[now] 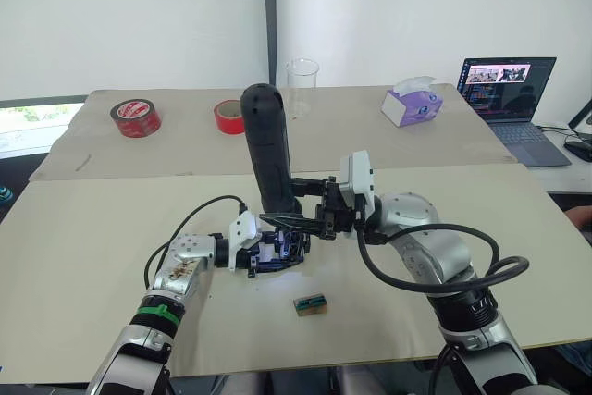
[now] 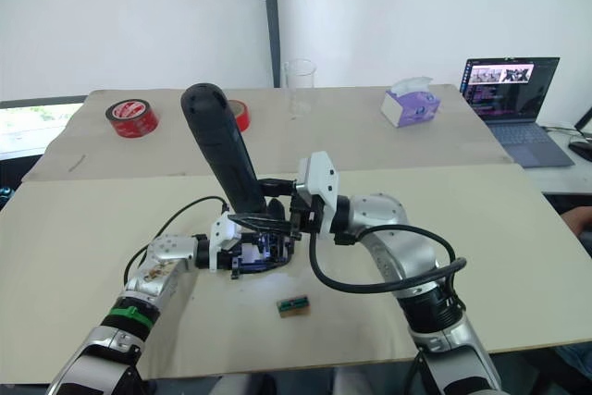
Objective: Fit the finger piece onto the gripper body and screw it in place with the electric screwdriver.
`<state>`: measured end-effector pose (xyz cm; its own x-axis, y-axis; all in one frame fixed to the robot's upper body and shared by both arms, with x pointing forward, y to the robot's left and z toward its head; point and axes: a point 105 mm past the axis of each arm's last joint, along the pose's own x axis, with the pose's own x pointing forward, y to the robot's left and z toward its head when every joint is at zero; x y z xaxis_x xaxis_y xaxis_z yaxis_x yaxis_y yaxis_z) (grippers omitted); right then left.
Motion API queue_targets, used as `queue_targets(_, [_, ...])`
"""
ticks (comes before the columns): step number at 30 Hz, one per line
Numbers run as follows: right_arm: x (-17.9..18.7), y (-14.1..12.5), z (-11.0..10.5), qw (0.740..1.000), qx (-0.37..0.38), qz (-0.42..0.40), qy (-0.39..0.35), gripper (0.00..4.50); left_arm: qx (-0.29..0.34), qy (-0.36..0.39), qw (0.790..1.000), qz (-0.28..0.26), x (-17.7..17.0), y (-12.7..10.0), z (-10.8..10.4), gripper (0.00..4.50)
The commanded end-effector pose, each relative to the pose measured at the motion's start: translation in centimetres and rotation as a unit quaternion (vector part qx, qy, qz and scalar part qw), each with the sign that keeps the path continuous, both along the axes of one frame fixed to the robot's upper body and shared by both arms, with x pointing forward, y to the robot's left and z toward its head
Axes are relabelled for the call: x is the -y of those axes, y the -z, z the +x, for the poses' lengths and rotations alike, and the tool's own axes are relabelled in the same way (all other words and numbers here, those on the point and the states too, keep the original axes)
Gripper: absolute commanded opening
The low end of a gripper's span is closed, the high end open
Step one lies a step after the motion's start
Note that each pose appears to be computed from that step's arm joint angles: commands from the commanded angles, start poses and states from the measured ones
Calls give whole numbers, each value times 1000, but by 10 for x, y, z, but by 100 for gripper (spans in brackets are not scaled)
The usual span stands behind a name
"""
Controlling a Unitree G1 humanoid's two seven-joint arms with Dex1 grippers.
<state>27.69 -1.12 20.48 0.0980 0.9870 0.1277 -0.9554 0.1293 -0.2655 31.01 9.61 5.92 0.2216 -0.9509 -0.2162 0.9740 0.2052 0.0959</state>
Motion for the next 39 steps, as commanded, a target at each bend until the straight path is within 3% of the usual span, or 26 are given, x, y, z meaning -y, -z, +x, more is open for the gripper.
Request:
queue_targets(1, [10,21,19,997,-66,-16,36,193,-12,-2,1000,2,-1,5,-3,229])
queue_targets(10, [17,-58,3,995,31,87,-34,193,-24,-4,1000,8,1,12,-4,229])
queue_targets(22, [22,-82,-14,991,75,86,-67,193,-42,-16,998,31,-2,23,-3,229])
queue_targets(24, [23,-88,-19,990,80,90,-75,193,-33,-44,998,37,-6,25,4,332])
queue_targets(27, [25,-108,-37,985,98,101,-100,193,-32,-44,998,30,-11,22,3,448])
queue_targets(32, [48,-115,-41,990,92,86,-64,193,-14,-43,998,34,-37,15,-5,448])
queue_targets(39, [125,-76,-27,990,73,20,121,193,15,-53,998,28,-96,-16,-35,448])
